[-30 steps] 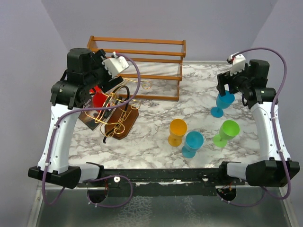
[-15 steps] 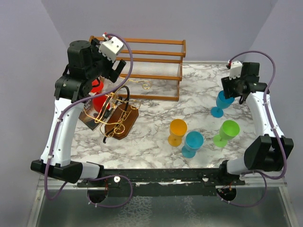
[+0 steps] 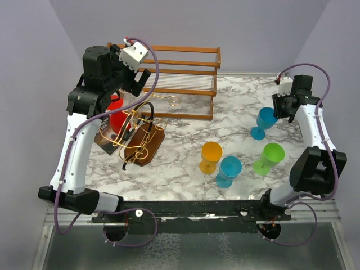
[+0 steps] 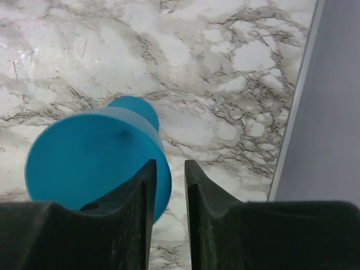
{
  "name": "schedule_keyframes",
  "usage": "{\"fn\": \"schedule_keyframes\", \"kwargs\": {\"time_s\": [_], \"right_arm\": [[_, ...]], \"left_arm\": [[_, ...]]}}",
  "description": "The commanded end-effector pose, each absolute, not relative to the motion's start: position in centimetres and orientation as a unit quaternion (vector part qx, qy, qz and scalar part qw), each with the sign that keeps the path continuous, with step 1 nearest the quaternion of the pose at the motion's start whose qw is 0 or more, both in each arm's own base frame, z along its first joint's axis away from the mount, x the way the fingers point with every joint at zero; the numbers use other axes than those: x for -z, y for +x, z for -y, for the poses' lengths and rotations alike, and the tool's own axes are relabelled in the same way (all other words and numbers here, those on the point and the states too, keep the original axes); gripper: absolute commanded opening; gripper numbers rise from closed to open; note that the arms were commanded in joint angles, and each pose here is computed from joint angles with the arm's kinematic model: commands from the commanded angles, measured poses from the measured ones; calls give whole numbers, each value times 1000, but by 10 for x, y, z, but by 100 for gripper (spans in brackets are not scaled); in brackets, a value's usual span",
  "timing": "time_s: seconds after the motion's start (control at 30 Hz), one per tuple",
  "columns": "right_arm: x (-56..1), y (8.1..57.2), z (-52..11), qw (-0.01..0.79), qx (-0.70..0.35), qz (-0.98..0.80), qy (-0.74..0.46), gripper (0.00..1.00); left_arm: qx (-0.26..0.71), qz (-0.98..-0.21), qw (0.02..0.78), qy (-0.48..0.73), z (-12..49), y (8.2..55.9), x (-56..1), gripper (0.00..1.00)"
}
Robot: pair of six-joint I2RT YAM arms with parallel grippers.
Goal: Place the wine glass upside down on the wine glass rack
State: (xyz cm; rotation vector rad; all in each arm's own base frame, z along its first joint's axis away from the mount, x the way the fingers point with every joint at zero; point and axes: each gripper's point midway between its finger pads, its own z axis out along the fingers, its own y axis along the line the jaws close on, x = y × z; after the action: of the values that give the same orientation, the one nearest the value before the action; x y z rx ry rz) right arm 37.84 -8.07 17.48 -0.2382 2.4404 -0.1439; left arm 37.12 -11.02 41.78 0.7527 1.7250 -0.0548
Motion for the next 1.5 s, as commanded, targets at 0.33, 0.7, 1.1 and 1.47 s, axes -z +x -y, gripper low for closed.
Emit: {"fn": "schedule_keyframes", "kwargs": {"time_s": [0.33,0.7,1.1,1.47], "right_arm": [[-225,407,38,393,-59,-905,-155,1],[-442,406,-6,607,-91,-766,-192,1],[-519,379,-113,659,-246,-651,-286,1],[-509,366,-169,633,-306,-630,-330,1]], "left_arm": [[-4,-743,622,248,95,390,-436,95],[148,-720,650,194,136,385,-461,99],[472,-676,548,141,223,367,-478,83],[536,-680,485,126,263,371,-462,76]]}}
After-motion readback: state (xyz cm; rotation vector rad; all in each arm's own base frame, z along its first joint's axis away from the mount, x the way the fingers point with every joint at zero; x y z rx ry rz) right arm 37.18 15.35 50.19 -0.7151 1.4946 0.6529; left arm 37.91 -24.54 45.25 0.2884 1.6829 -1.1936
